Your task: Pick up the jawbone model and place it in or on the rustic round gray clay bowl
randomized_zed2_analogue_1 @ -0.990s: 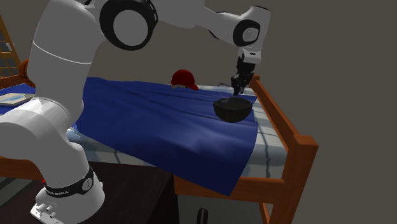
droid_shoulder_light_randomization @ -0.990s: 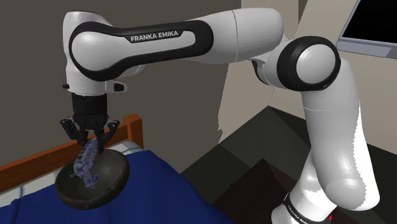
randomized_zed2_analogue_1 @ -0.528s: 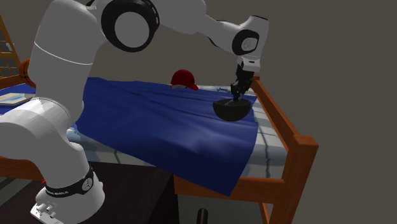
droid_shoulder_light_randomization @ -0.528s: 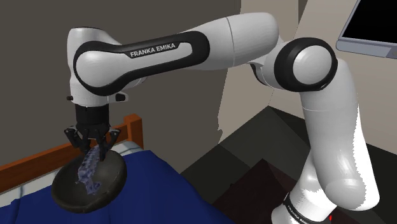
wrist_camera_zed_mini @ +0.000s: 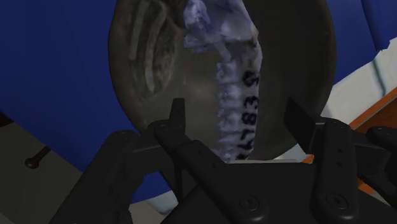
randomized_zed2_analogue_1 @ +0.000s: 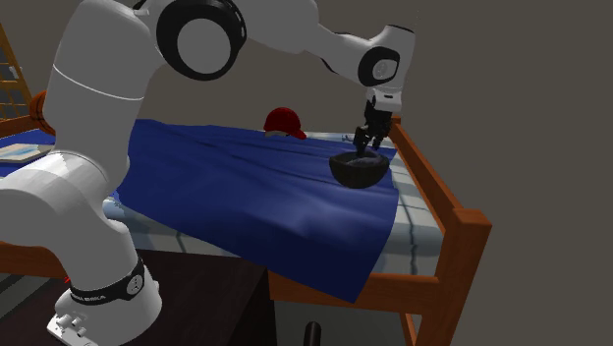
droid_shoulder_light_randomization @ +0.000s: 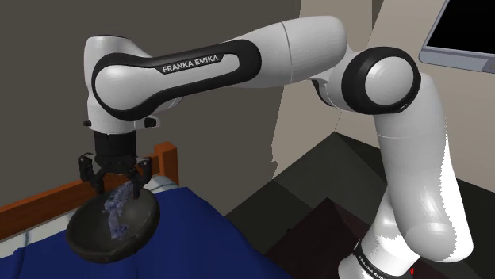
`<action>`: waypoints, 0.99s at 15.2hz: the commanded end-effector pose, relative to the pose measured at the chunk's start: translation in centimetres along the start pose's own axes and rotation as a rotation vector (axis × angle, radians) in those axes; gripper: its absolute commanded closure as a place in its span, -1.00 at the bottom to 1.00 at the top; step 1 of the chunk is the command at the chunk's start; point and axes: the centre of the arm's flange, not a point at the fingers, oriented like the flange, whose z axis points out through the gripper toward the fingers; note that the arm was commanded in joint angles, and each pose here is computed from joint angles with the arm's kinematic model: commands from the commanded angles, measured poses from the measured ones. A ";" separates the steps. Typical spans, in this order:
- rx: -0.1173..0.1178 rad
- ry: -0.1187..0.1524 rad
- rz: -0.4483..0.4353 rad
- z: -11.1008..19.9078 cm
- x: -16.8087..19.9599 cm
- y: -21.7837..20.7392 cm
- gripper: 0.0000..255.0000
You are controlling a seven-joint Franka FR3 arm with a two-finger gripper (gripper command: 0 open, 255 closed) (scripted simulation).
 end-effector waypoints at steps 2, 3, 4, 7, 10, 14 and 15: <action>0.000 0.000 0.000 0.0 0.0 0.0 -1.00; 0.000 0.000 0.000 0.0 0.0 0.0 -1.00; 0.000 0.000 0.000 0.0 0.0 0.0 -1.00; 0.000 0.000 0.000 -4.0 0.0 0.0 -1.00; 0.000 0.000 0.000 -5.0 0.0 0.0 -1.00; 0.000 0.000 0.000 -5.0 0.0 0.0 -1.00; 0.000 0.000 0.000 -5.0 0.0 0.0 -1.00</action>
